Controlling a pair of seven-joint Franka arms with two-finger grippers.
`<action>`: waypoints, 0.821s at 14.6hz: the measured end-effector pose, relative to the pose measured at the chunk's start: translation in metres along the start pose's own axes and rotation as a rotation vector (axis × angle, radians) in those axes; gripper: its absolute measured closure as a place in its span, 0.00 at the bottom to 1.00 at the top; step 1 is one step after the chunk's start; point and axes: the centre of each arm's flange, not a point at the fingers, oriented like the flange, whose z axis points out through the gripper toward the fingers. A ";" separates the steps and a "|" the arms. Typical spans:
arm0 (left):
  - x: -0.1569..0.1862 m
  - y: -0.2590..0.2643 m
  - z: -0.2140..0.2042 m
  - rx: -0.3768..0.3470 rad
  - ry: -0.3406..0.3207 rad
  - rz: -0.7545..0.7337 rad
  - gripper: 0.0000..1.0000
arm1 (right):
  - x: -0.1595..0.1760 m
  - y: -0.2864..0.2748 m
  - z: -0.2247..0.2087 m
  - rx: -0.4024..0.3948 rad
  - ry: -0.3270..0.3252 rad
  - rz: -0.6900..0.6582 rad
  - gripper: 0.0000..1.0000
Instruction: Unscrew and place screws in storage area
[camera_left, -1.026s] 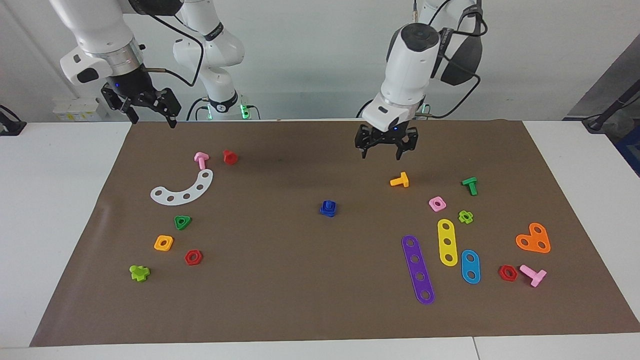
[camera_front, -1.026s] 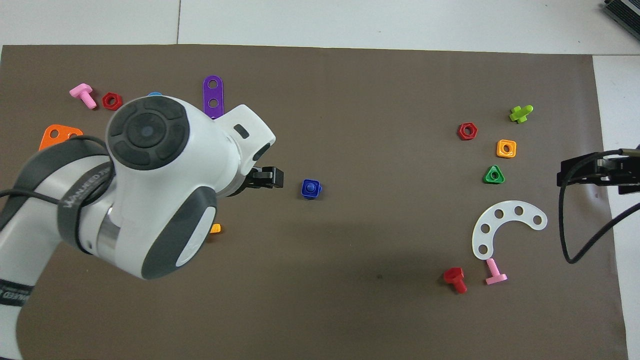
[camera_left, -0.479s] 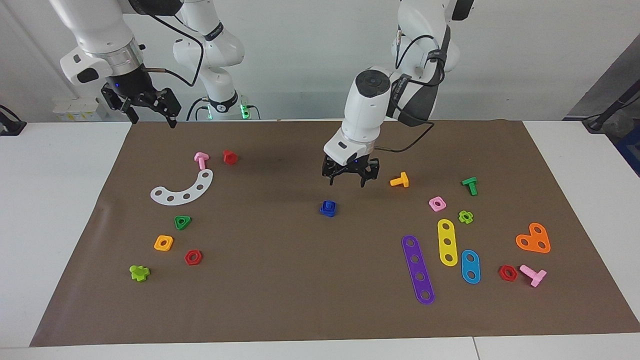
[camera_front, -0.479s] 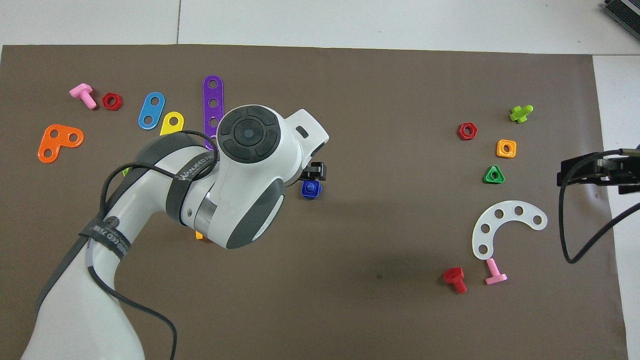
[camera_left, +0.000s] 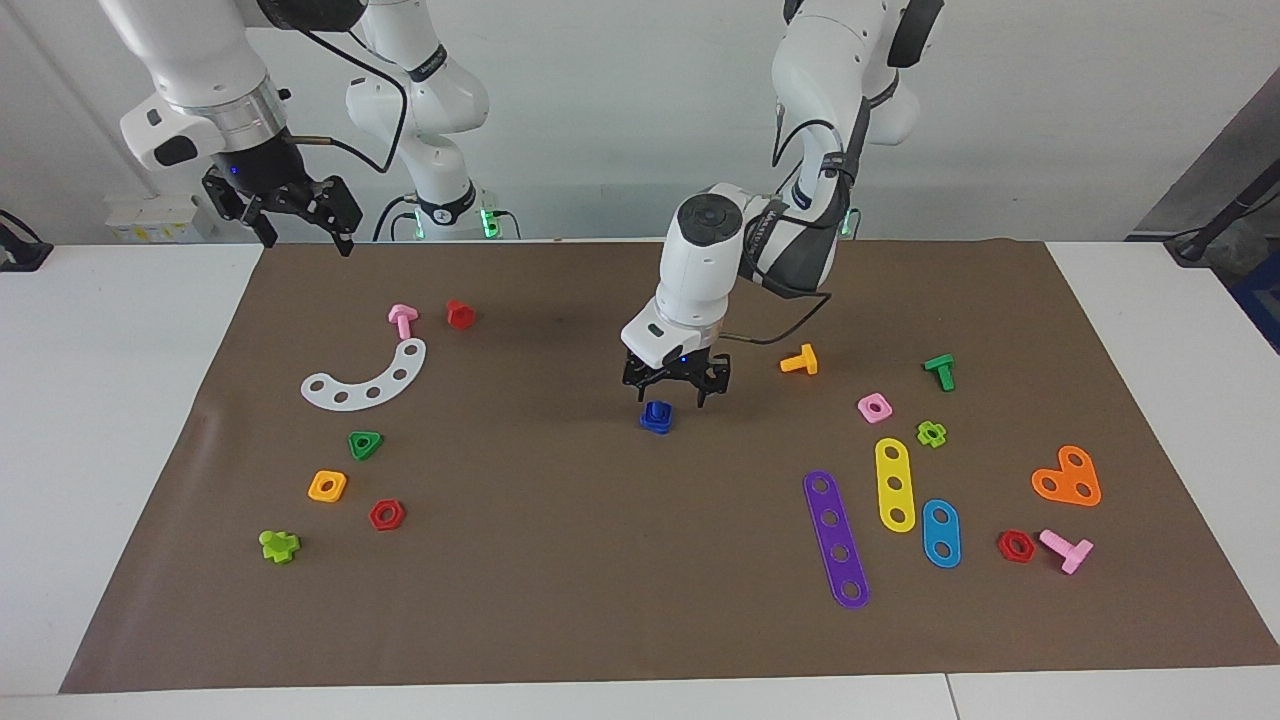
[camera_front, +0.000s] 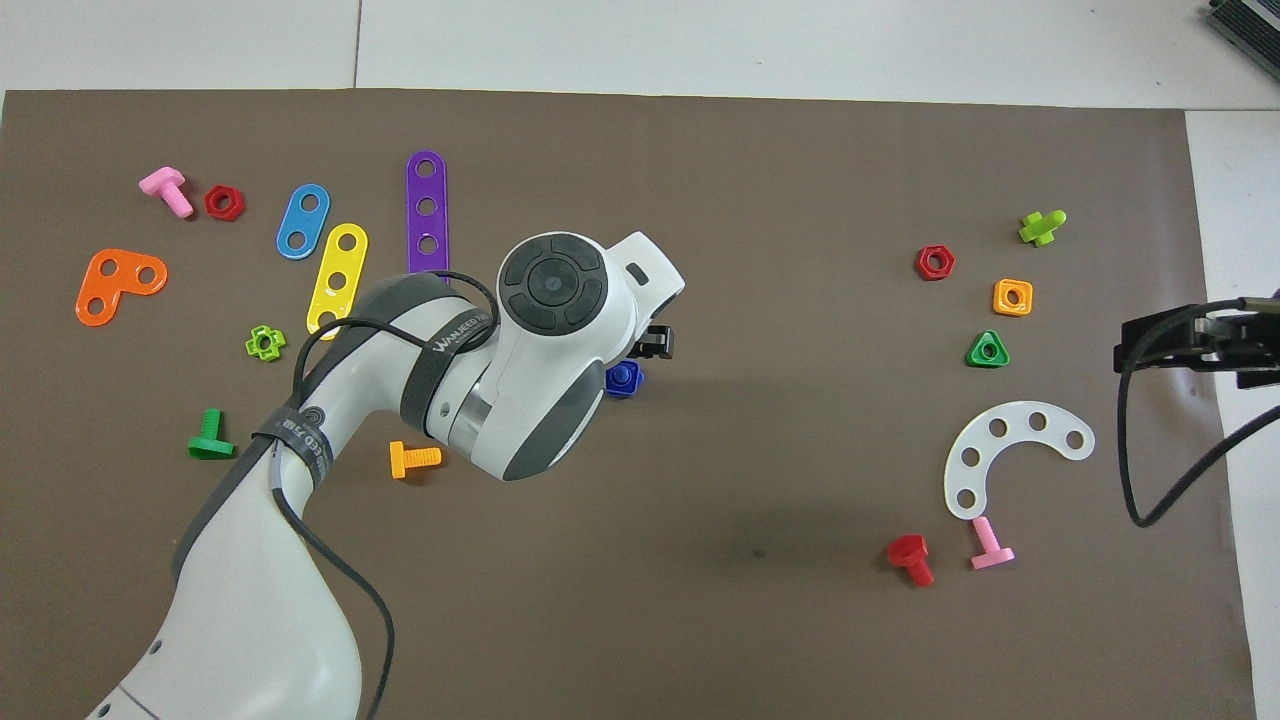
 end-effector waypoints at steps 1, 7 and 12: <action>-0.001 0.002 0.006 0.004 0.004 0.009 0.06 | 0.000 0.000 0.000 0.000 0.000 0.000 0.00; -0.020 0.015 0.054 0.013 -0.010 0.047 0.08 | 0.000 0.000 0.000 0.000 0.000 0.000 0.00; -0.025 0.018 0.060 0.013 -0.011 0.057 0.10 | 0.000 0.000 0.000 0.000 0.000 0.000 0.00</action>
